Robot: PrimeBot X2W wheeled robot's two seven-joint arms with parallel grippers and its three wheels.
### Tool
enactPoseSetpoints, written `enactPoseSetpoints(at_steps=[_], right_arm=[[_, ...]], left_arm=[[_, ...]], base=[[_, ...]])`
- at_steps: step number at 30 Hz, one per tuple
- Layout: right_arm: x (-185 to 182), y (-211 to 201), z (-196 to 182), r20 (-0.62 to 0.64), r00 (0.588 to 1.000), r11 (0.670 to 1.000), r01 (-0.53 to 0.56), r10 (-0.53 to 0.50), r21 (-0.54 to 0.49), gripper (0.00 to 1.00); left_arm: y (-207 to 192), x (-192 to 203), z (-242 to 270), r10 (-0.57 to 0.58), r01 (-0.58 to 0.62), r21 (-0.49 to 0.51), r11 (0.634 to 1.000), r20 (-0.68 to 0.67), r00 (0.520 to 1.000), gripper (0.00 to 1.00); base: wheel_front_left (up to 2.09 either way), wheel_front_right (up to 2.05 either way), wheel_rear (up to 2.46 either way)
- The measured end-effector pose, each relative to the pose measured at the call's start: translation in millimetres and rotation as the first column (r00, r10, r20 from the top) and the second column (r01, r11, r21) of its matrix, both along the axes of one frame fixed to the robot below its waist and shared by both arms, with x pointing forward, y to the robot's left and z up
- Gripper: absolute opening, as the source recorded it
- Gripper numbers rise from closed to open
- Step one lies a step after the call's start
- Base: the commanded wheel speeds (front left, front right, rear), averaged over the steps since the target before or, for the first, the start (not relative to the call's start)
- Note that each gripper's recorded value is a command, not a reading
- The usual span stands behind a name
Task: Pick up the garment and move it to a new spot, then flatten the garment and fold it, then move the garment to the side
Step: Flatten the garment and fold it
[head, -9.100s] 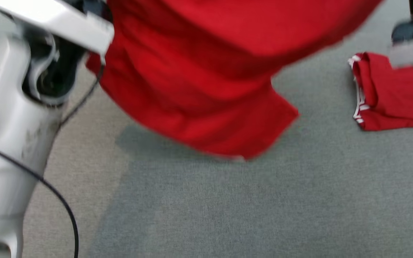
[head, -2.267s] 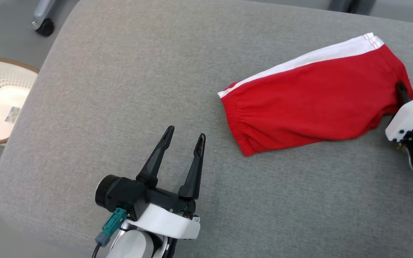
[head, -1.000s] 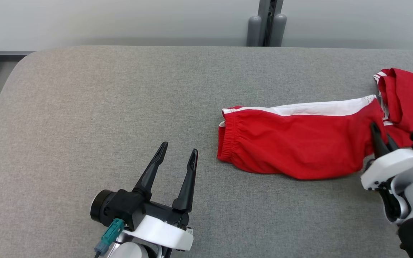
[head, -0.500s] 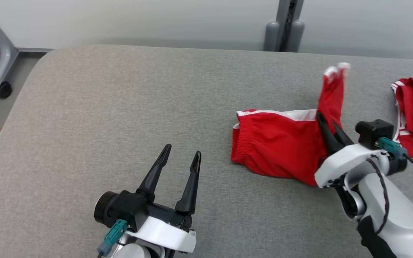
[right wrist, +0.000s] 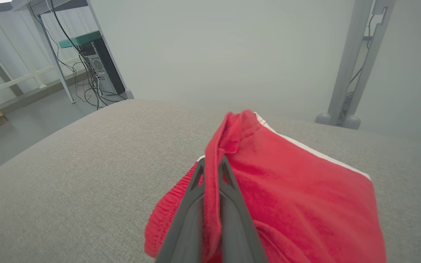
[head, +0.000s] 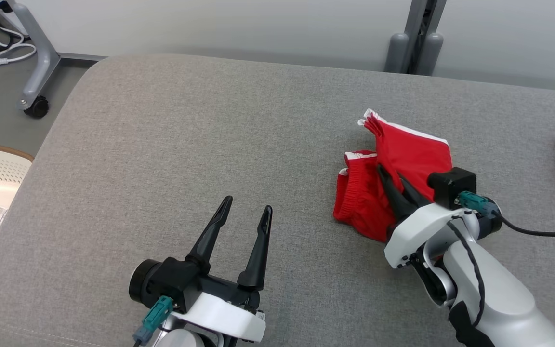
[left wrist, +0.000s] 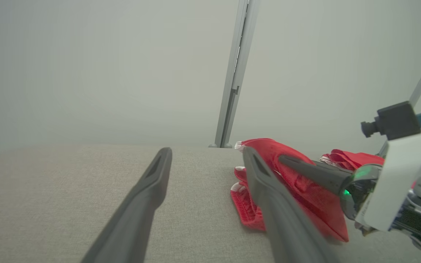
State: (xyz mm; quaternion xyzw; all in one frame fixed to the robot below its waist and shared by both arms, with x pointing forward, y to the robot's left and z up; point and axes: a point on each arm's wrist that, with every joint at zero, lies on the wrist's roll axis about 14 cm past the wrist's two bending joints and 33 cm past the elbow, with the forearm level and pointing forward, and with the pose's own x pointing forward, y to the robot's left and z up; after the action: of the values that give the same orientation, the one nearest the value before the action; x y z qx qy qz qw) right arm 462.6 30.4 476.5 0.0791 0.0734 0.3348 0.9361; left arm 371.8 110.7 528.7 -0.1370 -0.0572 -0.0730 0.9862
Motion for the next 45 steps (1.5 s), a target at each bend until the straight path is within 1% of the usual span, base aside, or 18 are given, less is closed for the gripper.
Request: enactPoseSetpoints(at_steps=[6, 10, 11, 12, 15, 20, 24, 27, 30, 32, 33, 35, 40, 45], right_arm=[[-14.8, 15.9, -14.6, -0.047, 0.997, 0.998, -0.055, 0.054, -0.022, 0.00], [-21.0, 22.9, -17.2, -0.067, 0.995, 0.997, -0.074, 0.073, -0.015, 0.00], [-22.0, 23.4, -17.5, -0.069, 0.995, 0.997, -0.074, 0.073, -0.012, 0.42], [-23.6, 24.5, -17.3, -0.073, 0.995, 0.997, -0.076, 0.075, -0.004, 1.00], [-29.3, 27.7, -16.6, -0.098, 0.992, 0.997, -0.074, 0.077, 0.036, 1.00], [-39.1, 30.9, -10.9, -0.107, 0.990, 0.993, -0.080, 0.088, 0.083, 1.00], [-38.3, 22.9, 3.1, -0.060, 0.996, 0.991, -0.063, 0.071, 0.115, 1.00], [-30.5, 3.3, 14.4, 0.008, 1.000, 0.994, -0.027, 0.027, 0.103, 1.00], [-20.7, -24.2, 24.1, 0.064, 0.997, 0.995, 0.042, -0.048, 0.095, 1.00], [-17.5, -44.5, 24.7, 0.093, 0.991, 0.994, 0.090, -0.096, 0.066, 1.00], [-17.5, -44.5, 24.7, 0.093, 0.991, 0.994, 0.090, -0.096, 0.066, 1.00], [-15.3, -63.5, 26.5, 0.113, 0.983, 0.989, 0.140, -0.146, 0.053, 1.00], [-19.6, -98.6, 35.4, 0.167, 0.956, 0.971, 0.237, -0.239, 0.035, 1.00], [-36.5, -119.9, 37.5, 0.194, 0.935, 0.955, 0.297, -0.296, 0.024, 1.00]], left_arm=[[3.6, -1.0, -1.4, 0.012, -0.012, 0.001, 1.000, -0.005, 1.000, 1.00], [4.1, -0.8, -1.8, 0.016, -0.016, 0.002, 1.000, -0.006, 1.000, 1.00], [3.9, -0.6, -1.8, 0.015, -0.015, 0.001, 1.000, -0.007, 1.000, 1.00], [3.6, -0.4, -1.8, 0.014, -0.014, 0.001, 1.000, -0.006, 1.000, 1.00], [2.5, 0.3, -1.6, 0.012, -0.012, 0.000, 1.000, -0.006, 1.000, 1.00], [-1.0, 1.6, -1.7, 0.001, -0.001, -0.002, 1.000, -0.005, 1.000, 1.00], [-7.2, 2.9, -2.6, -0.018, 0.018, -0.005, 1.000, -0.007, 1.000, 1.00], [-11.4, 5.4, -1.8, -0.031, 0.031, -0.007, 1.000, -0.003, 1.000, 1.00], [-17.5, 8.6, -1.2, -0.050, 0.050, -0.010, 0.999, 0.000, 0.999, 1.00], [-21.8, 10.8, -0.9, -0.064, 0.064, -0.012, 0.998, 0.002, 0.998, 1.00], [-21.8, 10.8, -0.9, -0.064, 0.064, -0.012, 0.998, 0.002, 0.998, 1.00], [-25.6, 13.1, -0.1, -0.075, 0.075, -0.014, 0.997, 0.005, 0.997, 1.00], [-32.5, 17.6, 3.0, -0.094, 0.095, -0.019, 0.995, 0.016, 0.995, 1.00], [-33.5, 19.0, 6.9, -0.097, 0.098, -0.030, 0.995, 0.024, 0.995, 1.00]], base=[[0.00, 0.00, 0.00], [0.00, 0.00, 0.00], [0.00, 0.00, 0.00], [0.00, 0.00, 0.00], [0.00, 0.00, 0.00], [0.00, 0.00, 0.00], [0.00, 0.00, 0.00], [0.00, 0.00, 0.00], [0.00, 0.00, 0.00], [0.00, 0.00, 0.00], [0.00, 0.00, 0.00], [0.00, 0.00, 0.00], [0.00, 0.00, 0.00], [0.00, 0.00, 0.00]])
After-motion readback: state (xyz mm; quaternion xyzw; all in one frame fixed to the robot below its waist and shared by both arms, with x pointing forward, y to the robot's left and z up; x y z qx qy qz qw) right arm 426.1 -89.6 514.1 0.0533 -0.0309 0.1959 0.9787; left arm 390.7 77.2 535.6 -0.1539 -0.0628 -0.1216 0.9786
